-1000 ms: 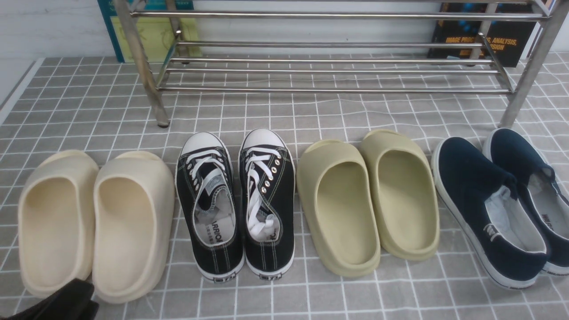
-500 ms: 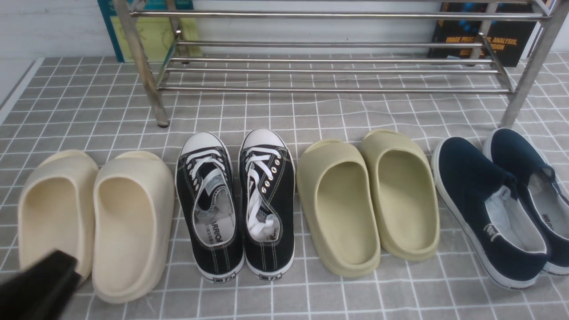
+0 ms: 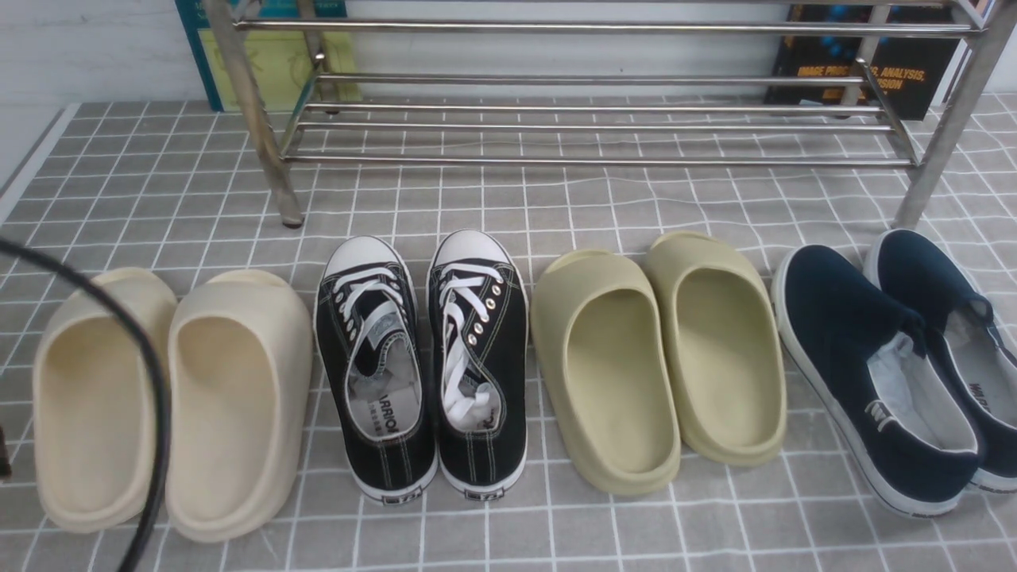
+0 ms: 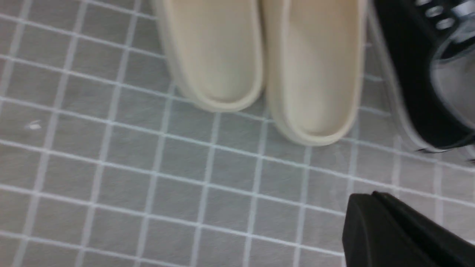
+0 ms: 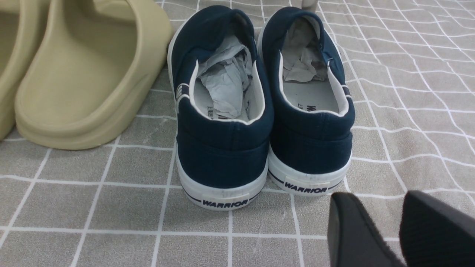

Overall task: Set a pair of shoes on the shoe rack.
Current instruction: Use the left arm to grab the shoe closest to it

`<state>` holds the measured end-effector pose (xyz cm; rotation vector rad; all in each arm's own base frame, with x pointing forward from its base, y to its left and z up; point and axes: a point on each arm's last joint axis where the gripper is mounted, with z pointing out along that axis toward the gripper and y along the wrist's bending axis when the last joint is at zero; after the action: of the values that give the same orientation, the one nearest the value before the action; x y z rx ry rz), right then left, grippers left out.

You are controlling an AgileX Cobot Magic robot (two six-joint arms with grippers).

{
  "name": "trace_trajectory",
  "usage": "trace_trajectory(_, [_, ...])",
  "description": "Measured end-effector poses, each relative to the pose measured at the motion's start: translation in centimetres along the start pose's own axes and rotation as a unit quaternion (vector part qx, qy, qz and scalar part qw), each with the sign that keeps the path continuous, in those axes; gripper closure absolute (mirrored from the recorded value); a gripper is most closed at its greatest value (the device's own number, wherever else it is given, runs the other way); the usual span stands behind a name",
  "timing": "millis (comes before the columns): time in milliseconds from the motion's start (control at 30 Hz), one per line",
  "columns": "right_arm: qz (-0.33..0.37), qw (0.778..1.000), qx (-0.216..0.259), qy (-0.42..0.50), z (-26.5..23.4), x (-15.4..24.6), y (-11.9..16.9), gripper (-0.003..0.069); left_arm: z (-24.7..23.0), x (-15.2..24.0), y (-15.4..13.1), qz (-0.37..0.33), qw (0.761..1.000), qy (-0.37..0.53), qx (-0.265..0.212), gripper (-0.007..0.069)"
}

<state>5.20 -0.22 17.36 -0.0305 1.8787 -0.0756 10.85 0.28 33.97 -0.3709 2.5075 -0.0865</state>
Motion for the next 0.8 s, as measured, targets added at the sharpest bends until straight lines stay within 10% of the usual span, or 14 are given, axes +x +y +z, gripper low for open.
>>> trace_trajectory(400, [0.000, 1.000, 0.000, 0.000, 0.0, 0.0, 0.0, 0.0419, 6.7, -5.2, -8.1, 0.151, 0.981, 0.119, 0.000, 0.0624])
trace_trajectory(800, [0.000, 1.000, 0.000, 0.000, 0.0, 0.0, 0.0, 0.0419, 16.1, -5.3, -13.5, 0.091, 0.986, 0.143, 0.002, 0.0249])
